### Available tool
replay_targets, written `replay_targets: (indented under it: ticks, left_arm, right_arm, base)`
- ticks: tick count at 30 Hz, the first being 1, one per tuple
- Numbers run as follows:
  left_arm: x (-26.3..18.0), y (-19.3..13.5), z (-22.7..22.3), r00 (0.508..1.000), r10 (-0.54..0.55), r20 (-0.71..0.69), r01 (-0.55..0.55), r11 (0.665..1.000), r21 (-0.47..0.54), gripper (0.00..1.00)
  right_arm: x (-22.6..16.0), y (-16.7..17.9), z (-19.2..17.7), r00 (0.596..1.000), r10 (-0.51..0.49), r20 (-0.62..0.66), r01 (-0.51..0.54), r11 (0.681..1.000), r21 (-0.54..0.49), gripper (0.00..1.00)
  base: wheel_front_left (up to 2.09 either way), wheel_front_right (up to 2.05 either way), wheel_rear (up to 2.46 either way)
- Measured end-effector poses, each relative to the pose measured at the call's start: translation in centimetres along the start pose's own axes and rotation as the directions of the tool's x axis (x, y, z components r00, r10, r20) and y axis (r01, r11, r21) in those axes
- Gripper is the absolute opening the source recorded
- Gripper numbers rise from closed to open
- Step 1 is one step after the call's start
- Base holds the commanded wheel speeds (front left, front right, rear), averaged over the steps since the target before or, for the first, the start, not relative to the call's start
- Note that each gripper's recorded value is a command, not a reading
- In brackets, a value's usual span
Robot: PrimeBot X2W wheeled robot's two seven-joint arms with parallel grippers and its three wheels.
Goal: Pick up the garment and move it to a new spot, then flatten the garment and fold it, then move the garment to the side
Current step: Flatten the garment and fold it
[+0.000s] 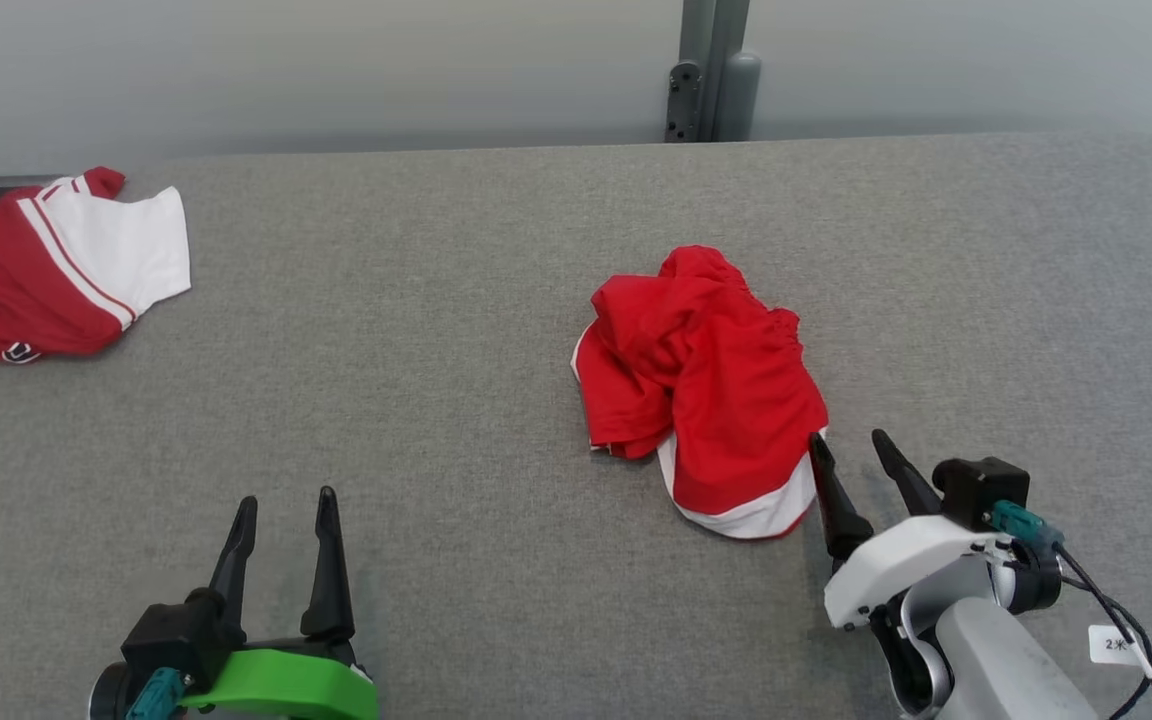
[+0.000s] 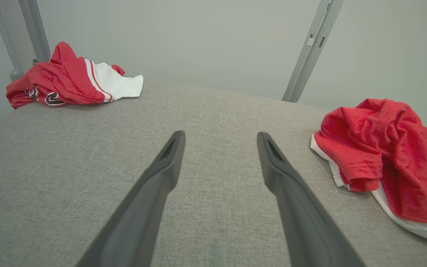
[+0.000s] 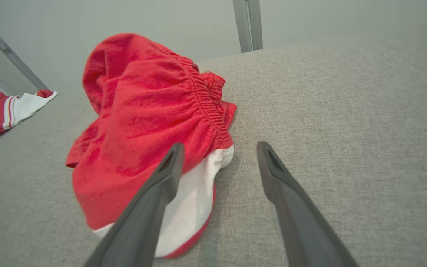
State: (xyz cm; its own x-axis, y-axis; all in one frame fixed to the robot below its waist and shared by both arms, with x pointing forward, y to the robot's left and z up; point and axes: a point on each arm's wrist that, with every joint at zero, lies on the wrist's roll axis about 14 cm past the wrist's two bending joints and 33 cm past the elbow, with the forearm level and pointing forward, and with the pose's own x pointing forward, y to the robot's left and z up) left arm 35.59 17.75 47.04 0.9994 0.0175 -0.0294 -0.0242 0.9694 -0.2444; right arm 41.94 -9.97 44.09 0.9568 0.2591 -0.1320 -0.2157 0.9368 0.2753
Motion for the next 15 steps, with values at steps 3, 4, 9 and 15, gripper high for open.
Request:
replay_targets:
  ticks: [3,4,9,15]
  left_arm:
    - [0.1,0.6,-0.1,1.0,0.019,-0.003,-0.019,1.0,0.001,1.0]
    - [0.1,0.8,-0.1,1.0,0.026,-0.004,-0.026,1.0,0.001,1.0]
    - [0.0,1.8,-0.5,0.998,0.059,-0.017,-0.059,0.998,0.005,1.0]
    - [0.3,2.0,-0.5,0.997,0.069,-0.019,-0.069,0.998,0.008,1.0]
  right_arm:
    - [1.2,0.3,-1.6,0.998,0.003,-0.058,0.0,0.998,0.056,1.0]
    - [1.6,0.5,-2.3,0.996,0.007,-0.084,-0.001,0.997,0.074,1.0]
    - [3.4,1.9,-3.5,0.99,0.044,-0.136,-0.03,0.994,0.109,0.02]
    - [4.8,0.3,0.4,1.0,-0.005,-0.013,0.007,0.992,0.129,0.0]
  base:
    - [0.0,0.0,0.0]
    - [0.0,0.0,0.0]
    - [0.0,0.0,0.0]
    - [0.0,0.0,0.0]
